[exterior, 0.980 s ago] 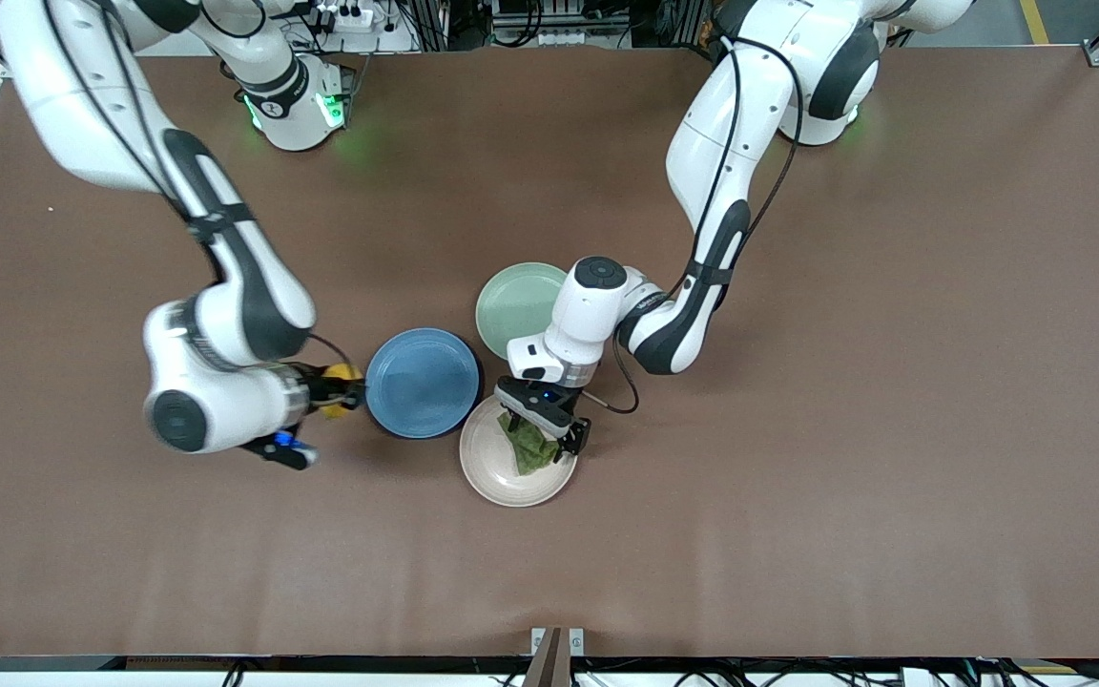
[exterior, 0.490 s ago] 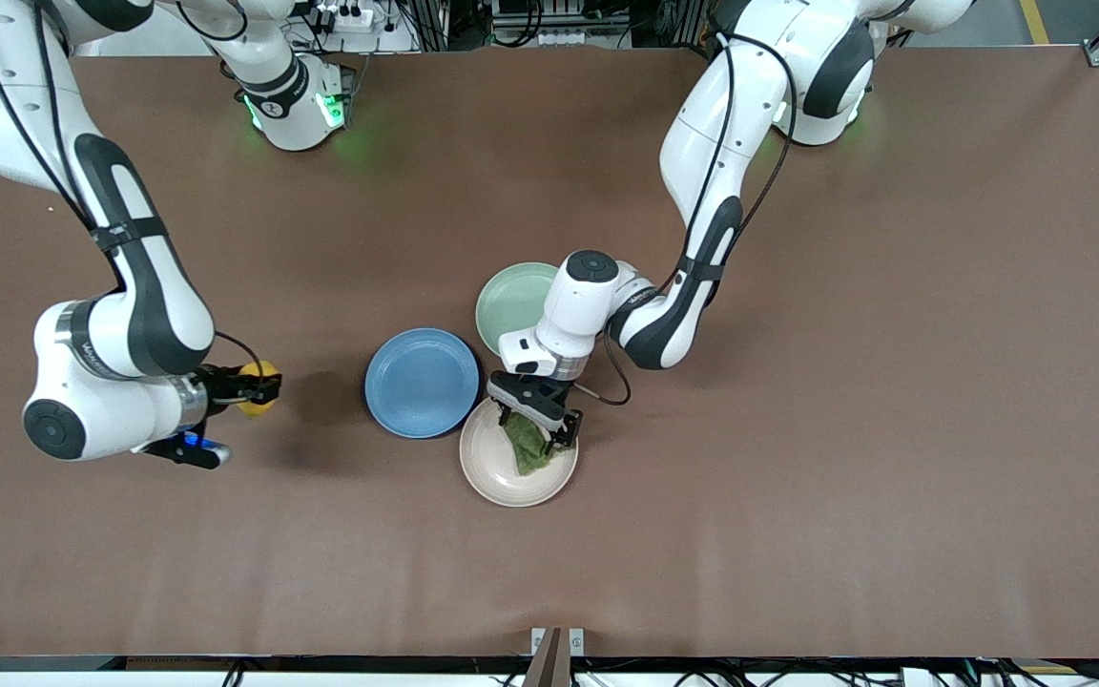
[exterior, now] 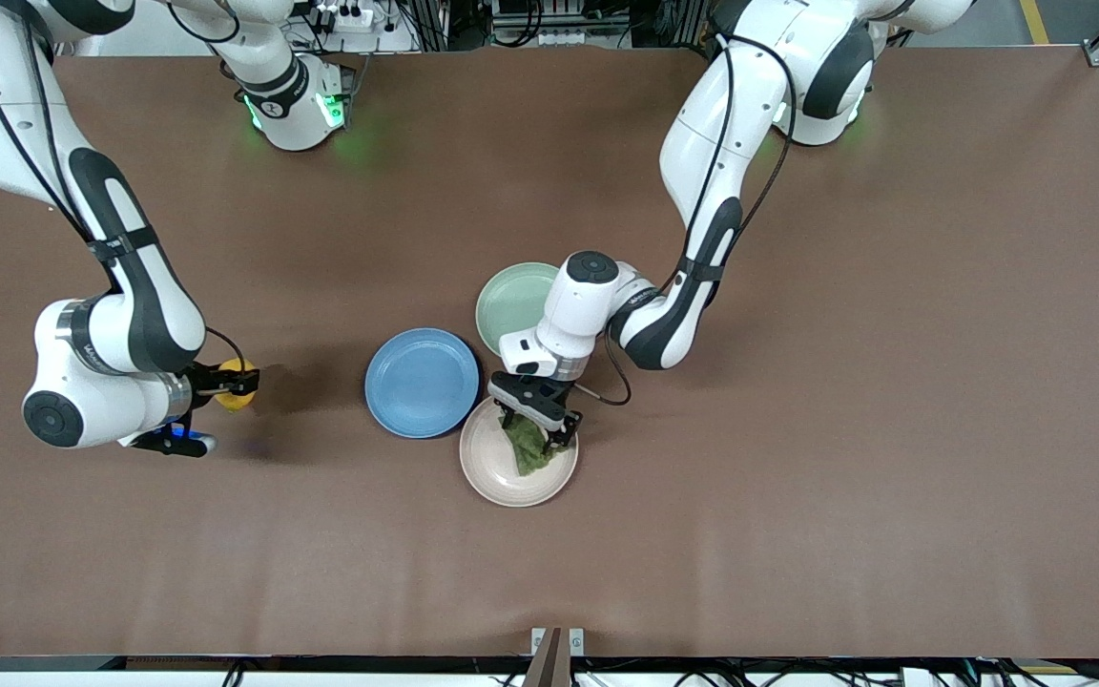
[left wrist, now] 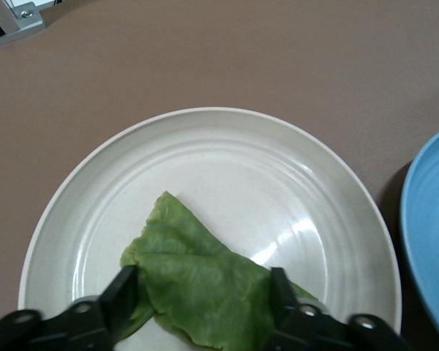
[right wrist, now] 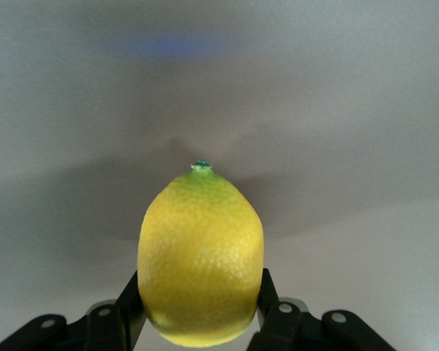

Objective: Pick lemon and lettuce from blue and beige plates
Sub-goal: 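Carry the lemon off the blue plate with the right gripper and release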

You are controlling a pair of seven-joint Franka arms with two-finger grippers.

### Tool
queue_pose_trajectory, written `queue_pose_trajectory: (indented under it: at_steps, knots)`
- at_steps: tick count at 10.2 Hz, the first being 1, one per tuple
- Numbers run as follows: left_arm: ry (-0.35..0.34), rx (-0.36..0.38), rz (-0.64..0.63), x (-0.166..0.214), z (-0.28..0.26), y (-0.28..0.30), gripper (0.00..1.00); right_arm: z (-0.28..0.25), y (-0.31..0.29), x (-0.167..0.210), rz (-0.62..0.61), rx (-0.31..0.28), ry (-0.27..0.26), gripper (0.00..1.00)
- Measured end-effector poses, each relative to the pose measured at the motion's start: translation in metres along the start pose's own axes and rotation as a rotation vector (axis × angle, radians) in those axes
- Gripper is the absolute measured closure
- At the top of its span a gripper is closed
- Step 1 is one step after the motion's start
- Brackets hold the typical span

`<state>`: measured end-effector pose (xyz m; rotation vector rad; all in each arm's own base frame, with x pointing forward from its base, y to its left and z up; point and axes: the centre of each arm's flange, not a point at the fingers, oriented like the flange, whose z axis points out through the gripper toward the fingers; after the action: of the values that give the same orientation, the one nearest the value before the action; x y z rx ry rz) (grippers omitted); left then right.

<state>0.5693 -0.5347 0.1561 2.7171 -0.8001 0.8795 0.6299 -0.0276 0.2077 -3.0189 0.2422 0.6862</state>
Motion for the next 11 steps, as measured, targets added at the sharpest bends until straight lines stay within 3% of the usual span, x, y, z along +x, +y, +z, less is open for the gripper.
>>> queue_pose_trajectory:
  at_steps: [1, 4, 6, 8, 11]
  knots:
    - [-0.001, 0.0, 0.0, -0.001, 0.001, 0.0, 0.28, 0.005, 0.002, -0.001, -0.001, 0.001, -0.003, 0.36]
    - [0.003, -0.003, 0.003, 0.0, 0.0, 0.004, 0.74, 0.005, -0.005, -0.002, -0.013, 0.004, 0.002, 0.0]
    - [0.018, -0.012, -0.022, 0.008, -0.006, 0.012, 0.96, -0.022, -0.014, -0.007, -0.026, 0.006, 0.011, 0.0]
    - [-0.007, 0.004, -0.044, 0.017, -0.016, 0.016, 0.97, -0.1, -0.029, -0.027, -0.038, 0.037, 0.087, 0.0]
    - [-0.168, 0.109, -0.116, 0.076, -0.089, 0.004, 0.97, -0.23, -0.03, -0.097, -0.061, 0.02, 0.299, 0.0]
